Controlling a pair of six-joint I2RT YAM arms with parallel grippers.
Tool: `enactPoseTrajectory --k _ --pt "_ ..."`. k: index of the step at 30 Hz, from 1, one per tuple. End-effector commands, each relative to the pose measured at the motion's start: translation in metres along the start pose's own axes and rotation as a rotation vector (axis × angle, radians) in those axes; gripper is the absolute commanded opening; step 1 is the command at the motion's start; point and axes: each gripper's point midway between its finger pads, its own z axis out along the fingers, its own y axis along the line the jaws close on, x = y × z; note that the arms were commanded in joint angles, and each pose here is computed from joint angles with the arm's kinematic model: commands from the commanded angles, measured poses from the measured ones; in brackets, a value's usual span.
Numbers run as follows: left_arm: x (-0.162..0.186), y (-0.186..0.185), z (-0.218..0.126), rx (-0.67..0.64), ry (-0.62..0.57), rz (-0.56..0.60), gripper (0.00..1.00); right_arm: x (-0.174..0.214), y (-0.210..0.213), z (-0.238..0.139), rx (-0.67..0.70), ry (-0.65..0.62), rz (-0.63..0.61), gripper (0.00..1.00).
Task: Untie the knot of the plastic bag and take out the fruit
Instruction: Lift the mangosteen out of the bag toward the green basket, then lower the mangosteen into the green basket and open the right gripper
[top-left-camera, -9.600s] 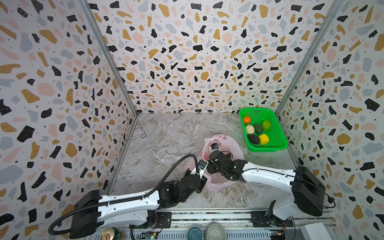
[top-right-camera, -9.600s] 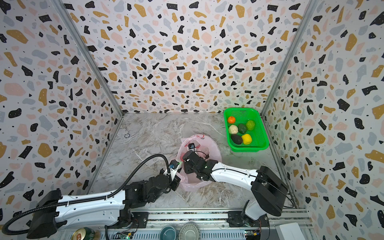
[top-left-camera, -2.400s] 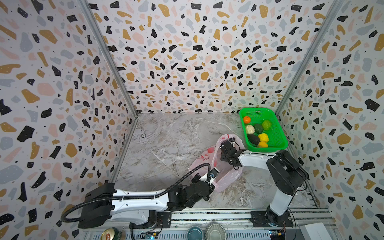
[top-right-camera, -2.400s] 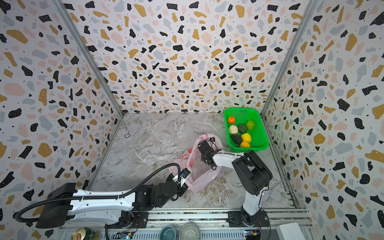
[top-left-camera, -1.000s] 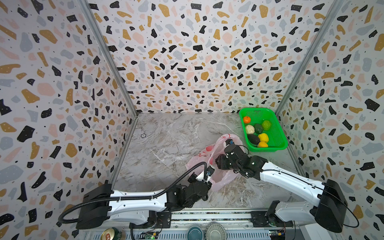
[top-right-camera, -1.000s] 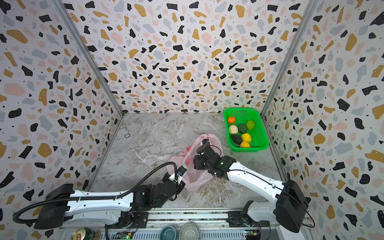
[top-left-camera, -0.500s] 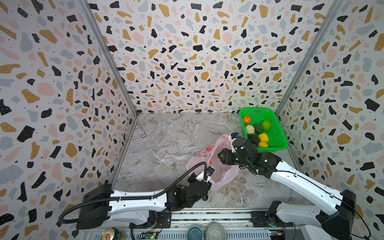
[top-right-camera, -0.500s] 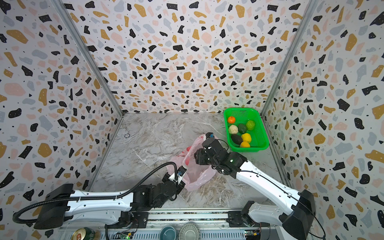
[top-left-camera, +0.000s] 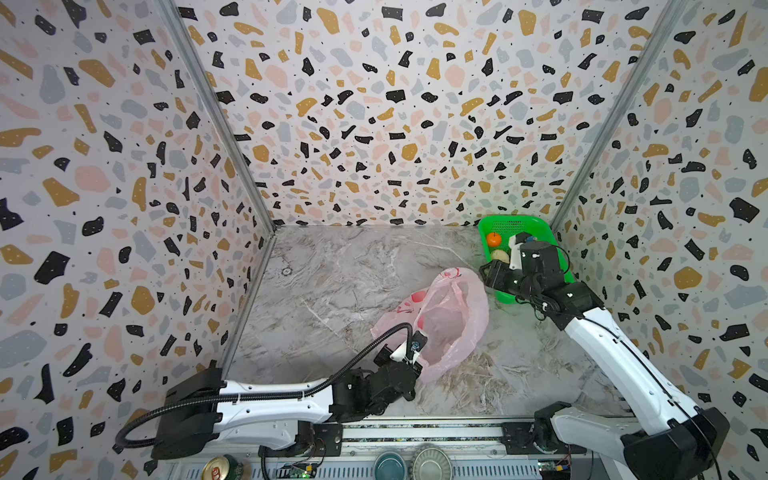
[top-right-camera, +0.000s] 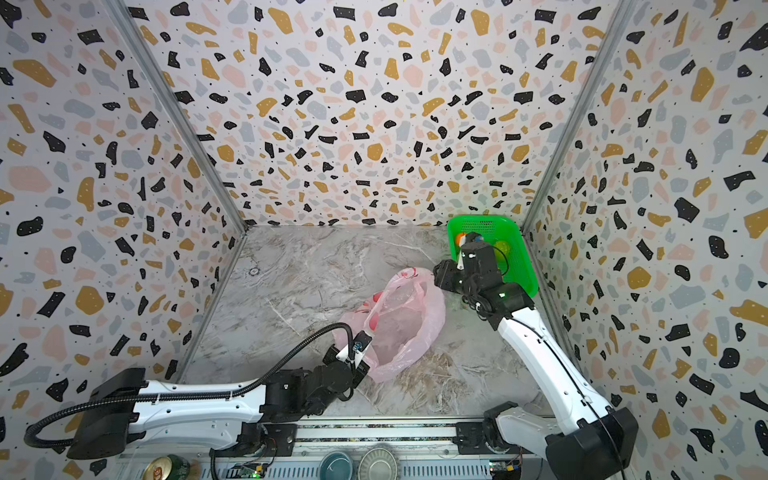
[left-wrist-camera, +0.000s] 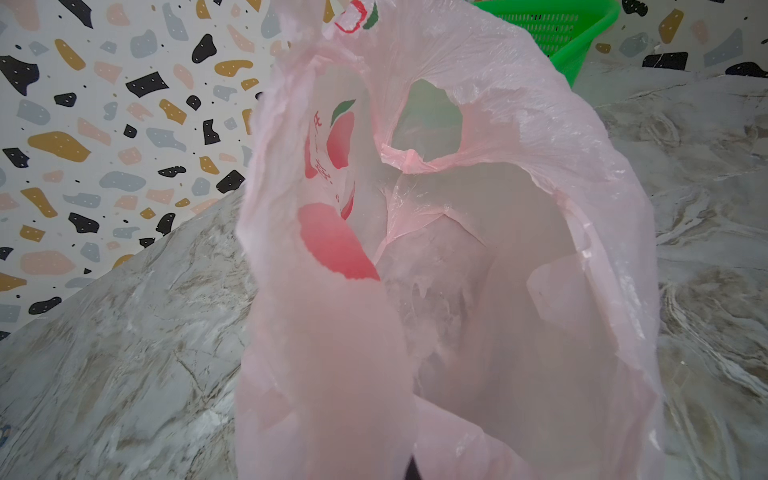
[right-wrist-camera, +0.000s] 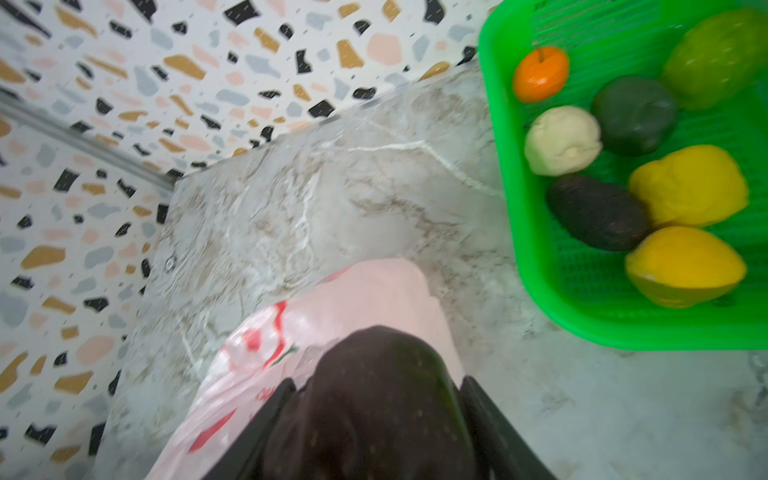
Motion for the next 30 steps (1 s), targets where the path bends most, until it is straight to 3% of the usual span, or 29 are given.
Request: enactPoseTrajectory --k 1,8,13,20,30 --pt "-0.002 0.008 -0.001 -0.024 -0.010 -0.023 0.00 -0.038 -0.016 0.010 0.012 -0.090 -0.030 0.49" --pt "-0.002 0.010 0.000 -0.025 -0.008 -0.027 0.00 -0.078 -0.102 0.061 0.188 -0.138 0.014 0.48" --pt "-0.003 0.011 0.000 -0.025 -0.010 -0.031 0.00 -0.091 -0.162 0.077 0.310 -0.151 0.063 0.49" --pt "-0.004 0.011 0.001 -0.021 -0.011 -0.028 0.00 -0.079 -0.228 0.092 0.443 -0.107 0.121 0.49" --pt "-0.005 0.012 0.001 -0.024 -0.012 -0.028 0.00 -0.059 -0.270 0.091 0.554 -0.077 0.150 0.53"
